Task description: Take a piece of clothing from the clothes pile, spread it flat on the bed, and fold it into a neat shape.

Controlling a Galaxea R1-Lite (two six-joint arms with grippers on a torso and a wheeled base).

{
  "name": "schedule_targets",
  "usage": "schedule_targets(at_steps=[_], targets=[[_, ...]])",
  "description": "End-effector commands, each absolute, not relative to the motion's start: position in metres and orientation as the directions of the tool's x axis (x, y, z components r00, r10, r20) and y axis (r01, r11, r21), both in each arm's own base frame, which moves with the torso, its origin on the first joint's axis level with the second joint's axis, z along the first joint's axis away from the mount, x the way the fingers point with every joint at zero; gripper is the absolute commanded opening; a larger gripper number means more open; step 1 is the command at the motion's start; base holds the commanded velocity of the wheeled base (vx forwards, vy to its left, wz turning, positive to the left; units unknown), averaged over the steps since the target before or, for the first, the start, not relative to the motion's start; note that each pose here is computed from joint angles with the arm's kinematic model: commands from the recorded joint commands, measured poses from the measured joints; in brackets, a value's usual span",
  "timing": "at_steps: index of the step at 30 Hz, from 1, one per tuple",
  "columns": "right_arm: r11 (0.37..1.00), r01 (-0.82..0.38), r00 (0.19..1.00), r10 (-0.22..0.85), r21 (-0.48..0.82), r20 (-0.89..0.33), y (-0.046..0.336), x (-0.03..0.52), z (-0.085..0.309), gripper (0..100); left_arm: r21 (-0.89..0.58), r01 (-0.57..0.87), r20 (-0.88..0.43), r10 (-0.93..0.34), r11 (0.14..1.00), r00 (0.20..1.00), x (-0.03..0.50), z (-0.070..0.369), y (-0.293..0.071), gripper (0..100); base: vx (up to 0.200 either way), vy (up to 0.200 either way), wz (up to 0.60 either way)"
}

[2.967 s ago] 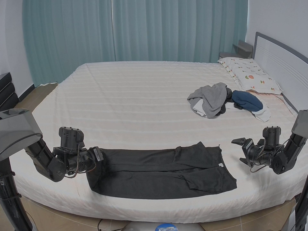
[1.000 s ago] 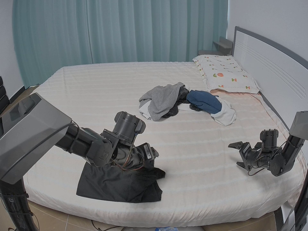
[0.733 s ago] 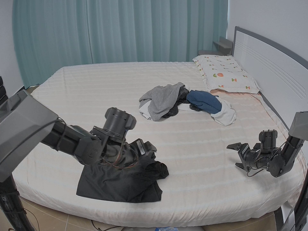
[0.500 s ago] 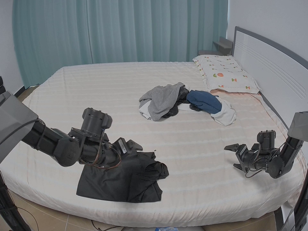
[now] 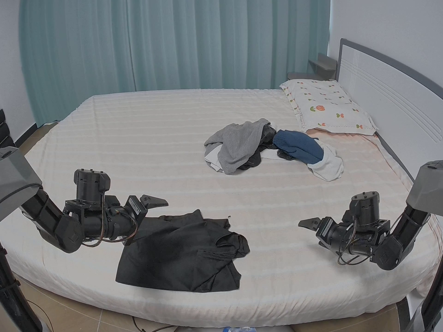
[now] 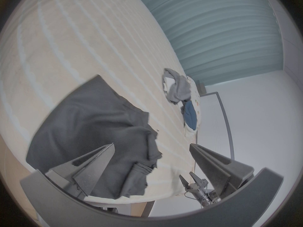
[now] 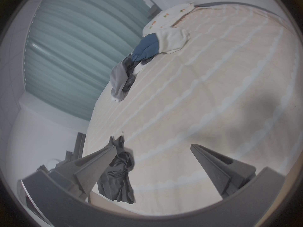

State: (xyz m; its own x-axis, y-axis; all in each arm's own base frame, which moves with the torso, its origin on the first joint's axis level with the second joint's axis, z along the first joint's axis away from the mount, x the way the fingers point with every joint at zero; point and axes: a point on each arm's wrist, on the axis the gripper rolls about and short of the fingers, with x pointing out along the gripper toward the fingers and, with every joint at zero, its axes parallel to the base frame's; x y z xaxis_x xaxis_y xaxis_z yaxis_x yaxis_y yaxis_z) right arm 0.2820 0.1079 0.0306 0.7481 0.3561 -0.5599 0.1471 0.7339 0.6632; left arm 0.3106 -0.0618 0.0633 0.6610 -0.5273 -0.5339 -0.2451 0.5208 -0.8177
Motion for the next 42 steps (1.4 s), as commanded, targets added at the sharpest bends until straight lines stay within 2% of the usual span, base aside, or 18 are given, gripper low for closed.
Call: schedule_targets(at_steps=[1, 3, 5, 11, 18, 23, 31, 42], targets=[[0.791, 0.06, 0.697, 0.404, 0.609, -0.593, 0.148, 0.272, 0.021, 100, -0.786, -0.321, -0.593, -0.499, 0.528, 0.632, 0.317, 0.027, -0.05, 100, 0.0, 0.2, 0.0], [0.843, 0.021, 0.699, 0.371, 0.537, -0.611, 0.163, 0.271, 0.012, 100, -0.794, -0.308, -0.581, -0.504, 0.524, 0.638, 0.318, 0.025, -0.05, 100, 0.0, 0.2, 0.0], [0.862, -0.004, 0.714, 0.357, 0.506, -0.603, 0.171, 0.276, 0.01, 100, -0.794, -0.306, -0.58, -0.504, 0.525, 0.639, 0.318, 0.025, -0.05, 100, 0.0, 0.2, 0.0], [0.898, -0.004, 0.67, 0.329, 0.441, -0.665, 0.188, 0.274, 0.006, 100, -0.794, -0.306, -0.58, -0.506, 0.525, 0.639, 0.319, 0.025, -0.05, 100, 0.0, 0.2, 0.0], [0.931, 0.016, 0.702, 0.25, 0.366, -0.667, 0.185, 0.27, 0.005, 100, -0.794, -0.302, -0.578, -0.499, 0.528, 0.645, 0.319, 0.025, -0.051, 100, 0.0, 0.2, 0.0], [0.963, 0.01, 0.72, 0.18, 0.269, -0.67, 0.18, 0.269, 0.001, 100, -0.793, -0.301, -0.578, -0.499, 0.529, 0.645, 0.319, 0.025, -0.051, 100, 0.0, 0.0, 0.0], [0.962, -0.001, 0.731, 0.187, 0.273, -0.656, 0.187, 0.273, 0.002, 100, -0.794, -0.297, -0.575, -0.499, 0.53, 0.648, 0.321, 0.026, -0.051, 100, 0.0, 0.0, 0.0], [0.981, -0.043, 0.696, 0.163, 0.187, -0.699, 0.186, 0.263, -0.013, 100, -0.795, -0.296, -0.574, -0.498, 0.53, 0.65, 0.322, 0.026, -0.051, 100, 0.0, 0.0, 0.0]])
